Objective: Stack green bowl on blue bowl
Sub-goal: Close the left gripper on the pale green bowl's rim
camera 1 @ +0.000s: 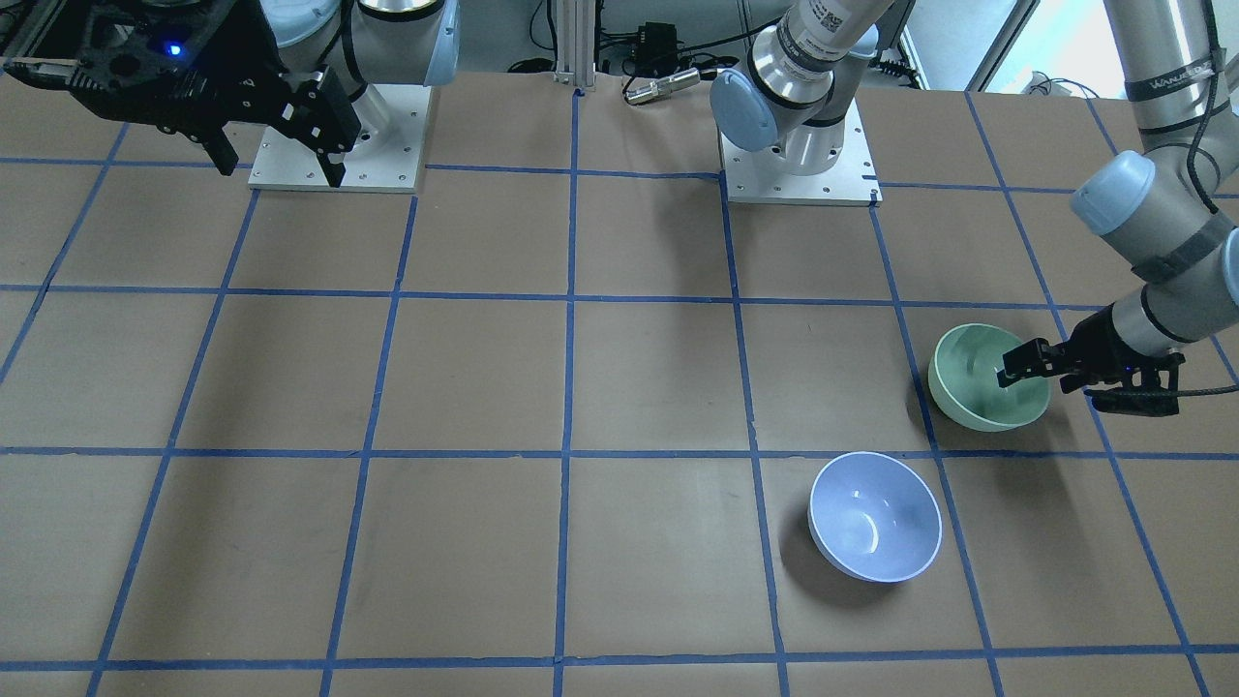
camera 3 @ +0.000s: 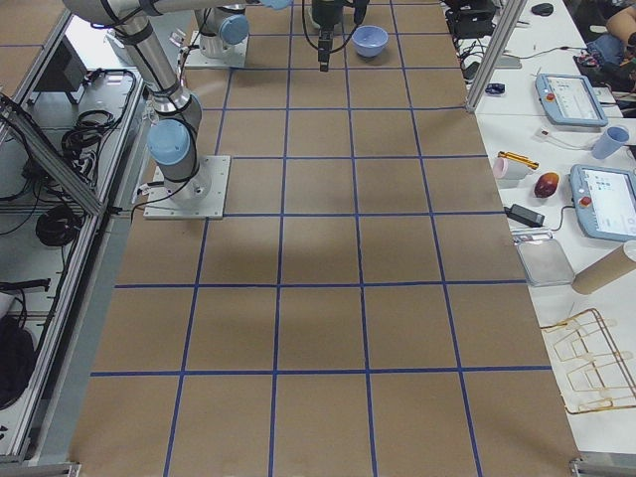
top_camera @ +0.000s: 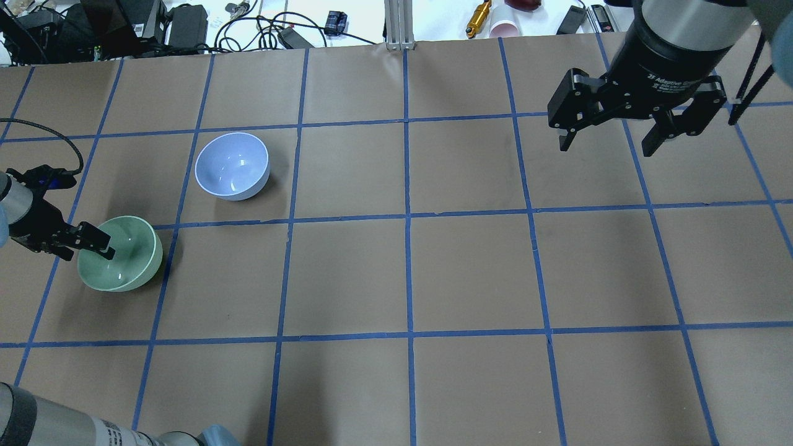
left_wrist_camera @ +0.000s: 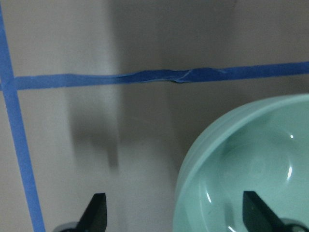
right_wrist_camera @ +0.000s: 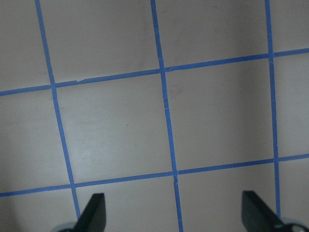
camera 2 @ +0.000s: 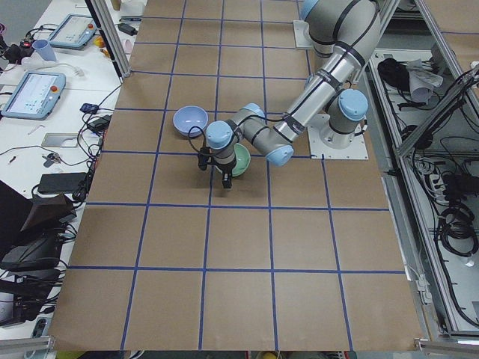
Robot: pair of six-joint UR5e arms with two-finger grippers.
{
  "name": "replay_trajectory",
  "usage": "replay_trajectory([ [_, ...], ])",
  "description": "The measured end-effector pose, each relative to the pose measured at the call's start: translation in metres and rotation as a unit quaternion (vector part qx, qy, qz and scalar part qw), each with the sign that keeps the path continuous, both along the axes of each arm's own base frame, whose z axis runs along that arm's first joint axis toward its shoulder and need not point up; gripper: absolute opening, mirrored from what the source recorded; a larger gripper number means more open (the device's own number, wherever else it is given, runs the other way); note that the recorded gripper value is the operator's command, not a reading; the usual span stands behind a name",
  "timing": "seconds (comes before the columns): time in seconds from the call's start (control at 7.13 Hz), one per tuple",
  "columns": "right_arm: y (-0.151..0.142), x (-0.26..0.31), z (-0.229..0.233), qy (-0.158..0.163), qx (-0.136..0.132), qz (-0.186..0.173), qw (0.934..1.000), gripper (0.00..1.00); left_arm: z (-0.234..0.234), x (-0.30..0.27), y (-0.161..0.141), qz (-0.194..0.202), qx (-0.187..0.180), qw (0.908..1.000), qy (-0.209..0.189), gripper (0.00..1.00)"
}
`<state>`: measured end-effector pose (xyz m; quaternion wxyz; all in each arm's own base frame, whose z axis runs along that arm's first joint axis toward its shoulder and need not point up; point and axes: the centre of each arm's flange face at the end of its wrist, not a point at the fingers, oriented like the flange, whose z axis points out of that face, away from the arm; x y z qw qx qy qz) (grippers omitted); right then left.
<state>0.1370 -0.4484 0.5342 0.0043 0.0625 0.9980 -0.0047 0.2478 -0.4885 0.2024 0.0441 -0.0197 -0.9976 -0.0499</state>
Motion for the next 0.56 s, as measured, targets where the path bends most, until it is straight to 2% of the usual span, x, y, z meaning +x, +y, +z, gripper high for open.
replay_trajectory([
  [0.56,-0.0001,0.0,0.0001,0.0,-0.001,0.0,1.0,1.0,-0.014,0.0062,0.0128,-0.002,-0.003,1.0,0.003,1.0],
])
